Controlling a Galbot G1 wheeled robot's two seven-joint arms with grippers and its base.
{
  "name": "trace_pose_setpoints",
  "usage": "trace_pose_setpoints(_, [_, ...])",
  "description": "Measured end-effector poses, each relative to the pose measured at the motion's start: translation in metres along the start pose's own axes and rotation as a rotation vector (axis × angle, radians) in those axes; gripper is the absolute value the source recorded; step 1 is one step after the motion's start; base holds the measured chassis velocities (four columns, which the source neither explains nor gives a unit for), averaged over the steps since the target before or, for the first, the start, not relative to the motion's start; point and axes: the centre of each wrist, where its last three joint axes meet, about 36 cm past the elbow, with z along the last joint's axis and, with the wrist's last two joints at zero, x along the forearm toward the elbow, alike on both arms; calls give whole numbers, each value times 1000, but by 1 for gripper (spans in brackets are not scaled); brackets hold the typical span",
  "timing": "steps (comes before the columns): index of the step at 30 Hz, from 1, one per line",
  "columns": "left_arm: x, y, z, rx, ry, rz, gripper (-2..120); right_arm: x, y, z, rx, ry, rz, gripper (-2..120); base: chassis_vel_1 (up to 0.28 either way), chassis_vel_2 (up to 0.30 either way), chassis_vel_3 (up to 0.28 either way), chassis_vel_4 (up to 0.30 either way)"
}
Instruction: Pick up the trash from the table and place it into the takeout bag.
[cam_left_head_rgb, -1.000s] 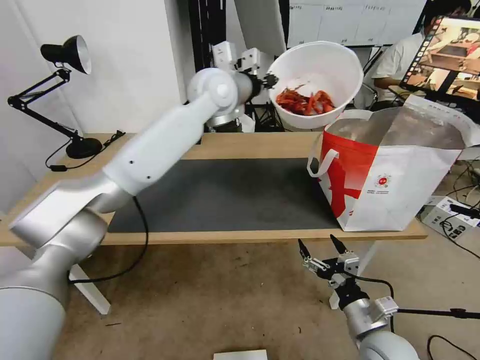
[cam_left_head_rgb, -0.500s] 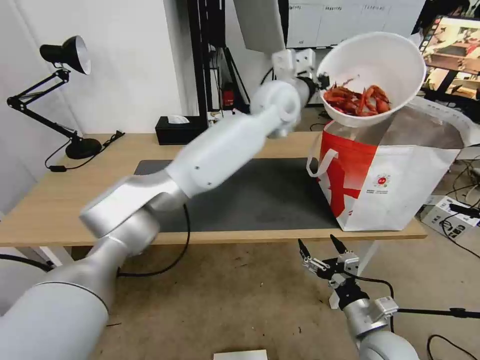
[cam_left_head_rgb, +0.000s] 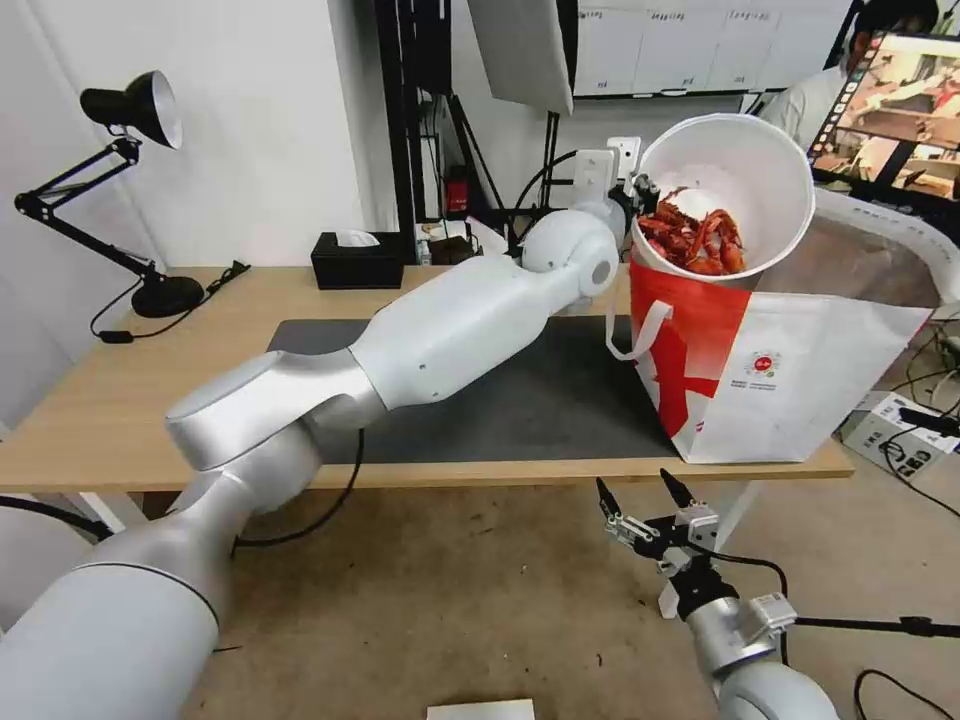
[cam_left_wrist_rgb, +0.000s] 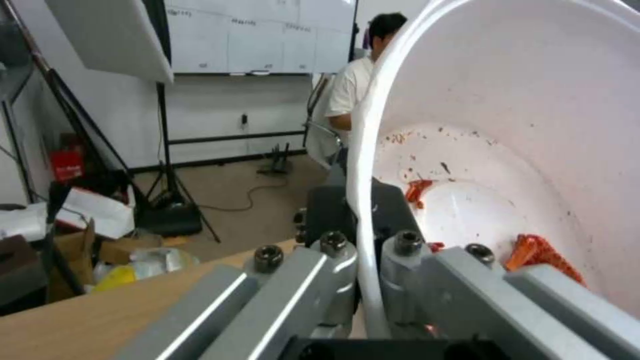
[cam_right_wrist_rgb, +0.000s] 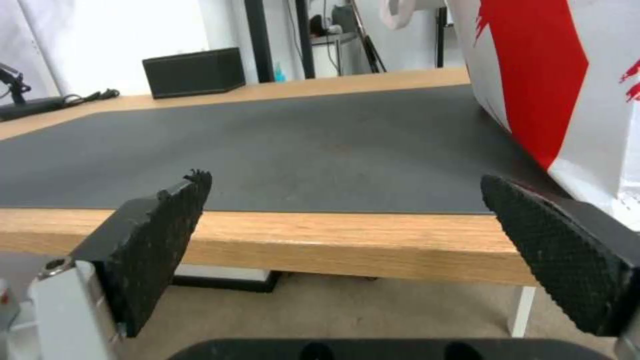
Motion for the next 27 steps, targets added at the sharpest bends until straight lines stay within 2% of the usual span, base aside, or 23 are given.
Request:
trace_pose_setpoints(6, [-4,-15,-2,14,-27,40,0,0,0,0,0,0,0,100,0,0,0,0])
trace_pose_setpoints(11, [-10,-20,4,9,-49,38,0,0,0,0,0,0,0,100,0,0,0,0])
trace_pose_setpoints(15, [-15,-16,15,-27,-72,23,0,0,0,0,0,0,0,100,0,0,0,0])
trace_pose_setpoints(20, [-15,-14,22,-35,-79,26,0,0,0,0,0,0,0,100,0,0,0,0])
trace_pose_setpoints(27, [-12,-16,32,-44,-83,91,0,0,0,0,0,0,0,100,0,0,0,0])
